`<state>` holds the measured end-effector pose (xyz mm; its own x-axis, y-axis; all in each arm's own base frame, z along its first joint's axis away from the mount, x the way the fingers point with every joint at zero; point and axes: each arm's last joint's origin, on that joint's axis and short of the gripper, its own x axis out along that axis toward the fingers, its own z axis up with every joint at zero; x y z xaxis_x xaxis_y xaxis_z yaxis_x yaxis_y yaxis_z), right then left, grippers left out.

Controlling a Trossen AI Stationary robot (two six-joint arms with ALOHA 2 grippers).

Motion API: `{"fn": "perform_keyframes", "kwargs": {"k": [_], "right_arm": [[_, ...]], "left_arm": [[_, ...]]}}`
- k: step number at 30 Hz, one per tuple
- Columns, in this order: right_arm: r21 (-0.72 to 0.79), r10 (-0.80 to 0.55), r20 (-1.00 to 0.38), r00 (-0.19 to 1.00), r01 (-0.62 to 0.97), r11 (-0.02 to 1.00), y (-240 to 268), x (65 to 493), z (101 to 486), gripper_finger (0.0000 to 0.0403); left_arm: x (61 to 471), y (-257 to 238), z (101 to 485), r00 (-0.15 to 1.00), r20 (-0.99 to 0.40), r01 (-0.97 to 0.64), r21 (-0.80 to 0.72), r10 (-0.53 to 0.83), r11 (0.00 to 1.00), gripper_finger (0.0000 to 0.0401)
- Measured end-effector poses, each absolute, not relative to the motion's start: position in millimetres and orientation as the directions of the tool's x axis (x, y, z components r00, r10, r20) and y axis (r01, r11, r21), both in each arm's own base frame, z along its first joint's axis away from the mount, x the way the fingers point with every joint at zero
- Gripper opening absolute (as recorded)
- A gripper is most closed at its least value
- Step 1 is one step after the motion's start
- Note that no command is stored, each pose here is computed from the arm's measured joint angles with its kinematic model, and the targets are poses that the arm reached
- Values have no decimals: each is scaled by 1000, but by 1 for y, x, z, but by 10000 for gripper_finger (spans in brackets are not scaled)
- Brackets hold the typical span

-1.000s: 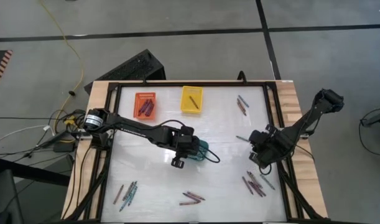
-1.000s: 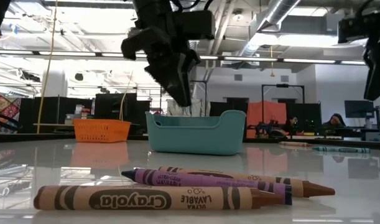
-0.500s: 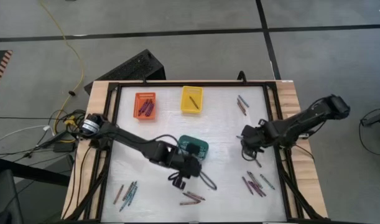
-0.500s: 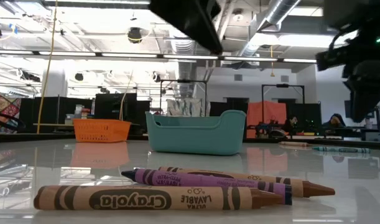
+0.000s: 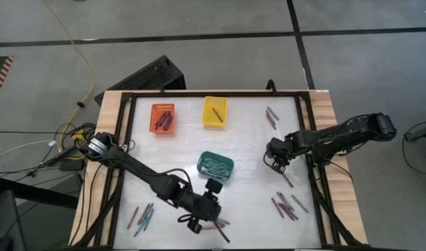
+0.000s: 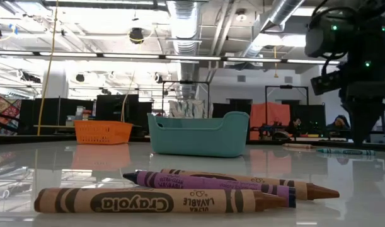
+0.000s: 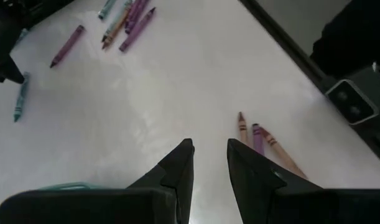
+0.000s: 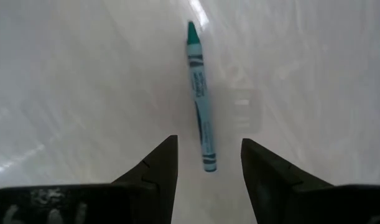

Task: Sort crayons
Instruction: Put the blue crayon into the blue bin

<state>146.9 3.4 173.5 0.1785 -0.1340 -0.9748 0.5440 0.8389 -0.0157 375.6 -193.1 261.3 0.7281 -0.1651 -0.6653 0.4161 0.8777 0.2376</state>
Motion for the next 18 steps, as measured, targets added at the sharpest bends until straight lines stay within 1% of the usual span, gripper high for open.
{"fn": "perform_keyframes", "kwargs": {"k": [4,9,11,14,18], "right_arm": [[-22,-122,-982,147,547,837,2,149,165,168],[-67,-132,-988,85,534,843,2,159,153,167],[-75,-131,-989,72,519,852,2,163,149,160],[-61,-114,-991,75,504,862,3,169,142,126],[-45,-100,-991,84,496,867,4,173,138,50]], "left_arm": [[372,-200,261,725,-665,422,225,-178,878,87],[368,-207,261,722,-665,436,225,-189,872,87],[367,-209,261,721,-665,437,217,-195,873,87],[363,-214,260,711,-674,443,208,-201,872,87],[357,-220,258,690,-695,449,192,-202,873,87]]}}
